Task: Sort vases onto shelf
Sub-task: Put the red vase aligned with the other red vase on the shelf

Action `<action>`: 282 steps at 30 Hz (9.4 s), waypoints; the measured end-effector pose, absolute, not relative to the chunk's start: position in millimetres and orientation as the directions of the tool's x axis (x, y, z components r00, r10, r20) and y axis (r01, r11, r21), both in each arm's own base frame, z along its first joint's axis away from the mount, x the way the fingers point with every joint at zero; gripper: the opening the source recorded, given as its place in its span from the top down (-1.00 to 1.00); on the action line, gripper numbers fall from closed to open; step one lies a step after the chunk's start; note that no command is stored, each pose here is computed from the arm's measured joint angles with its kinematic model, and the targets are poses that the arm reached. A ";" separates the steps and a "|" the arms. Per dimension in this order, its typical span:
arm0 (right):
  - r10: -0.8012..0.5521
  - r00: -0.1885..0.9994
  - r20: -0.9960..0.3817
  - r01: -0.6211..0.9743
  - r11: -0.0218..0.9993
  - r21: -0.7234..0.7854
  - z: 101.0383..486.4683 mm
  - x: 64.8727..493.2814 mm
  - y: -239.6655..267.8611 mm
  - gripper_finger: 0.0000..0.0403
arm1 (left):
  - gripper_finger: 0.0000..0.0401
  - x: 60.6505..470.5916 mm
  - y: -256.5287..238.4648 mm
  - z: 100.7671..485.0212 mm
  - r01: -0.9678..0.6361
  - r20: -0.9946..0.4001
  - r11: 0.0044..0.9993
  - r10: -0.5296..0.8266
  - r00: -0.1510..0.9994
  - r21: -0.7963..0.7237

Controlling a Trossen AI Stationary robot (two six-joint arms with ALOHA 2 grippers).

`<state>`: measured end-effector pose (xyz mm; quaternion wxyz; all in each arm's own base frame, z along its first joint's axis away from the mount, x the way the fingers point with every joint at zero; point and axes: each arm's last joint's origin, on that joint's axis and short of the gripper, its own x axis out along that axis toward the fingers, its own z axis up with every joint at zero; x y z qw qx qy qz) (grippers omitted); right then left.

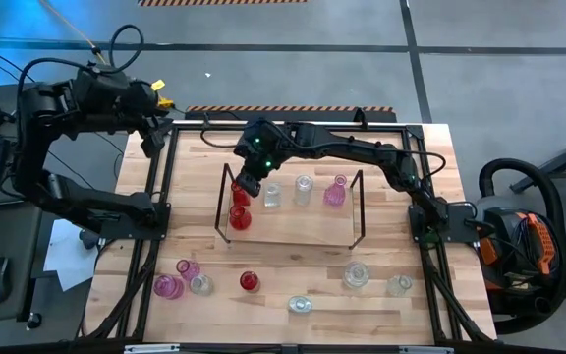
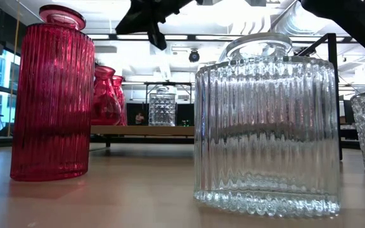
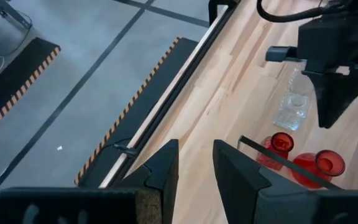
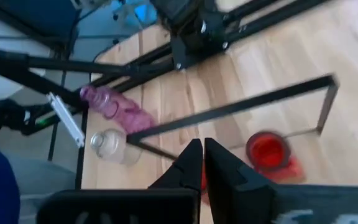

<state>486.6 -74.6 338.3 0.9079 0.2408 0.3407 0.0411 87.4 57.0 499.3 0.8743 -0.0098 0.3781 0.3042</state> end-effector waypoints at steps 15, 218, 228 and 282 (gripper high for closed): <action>0.074 0.777 -0.625 0.147 0.944 0.295 338.0 489.4 -66.4 1.00 | 0.55 89.6 58.5 499.1 -0.567 -0.666 0.801 0.531 0.523 0.194; 0.300 0.565 -0.769 0.402 0.714 0.573 290.2 446.8 130.6 0.07 | 0.55 100.6 64.0 496.0 -0.582 -0.691 0.798 0.508 0.515 0.153; 0.324 0.491 -0.809 0.316 0.799 0.512 284.1 442.7 124.1 0.07 | 0.55 99.9 63.6 495.8 -0.637 -0.694 0.766 0.506 0.512 0.089; 0.201 0.635 -0.746 0.496 0.633 0.594 256.1 463.2 163.8 0.07 | 0.55 102.8 61.8 495.1 -0.498 -0.706 0.860 0.420 0.570 0.109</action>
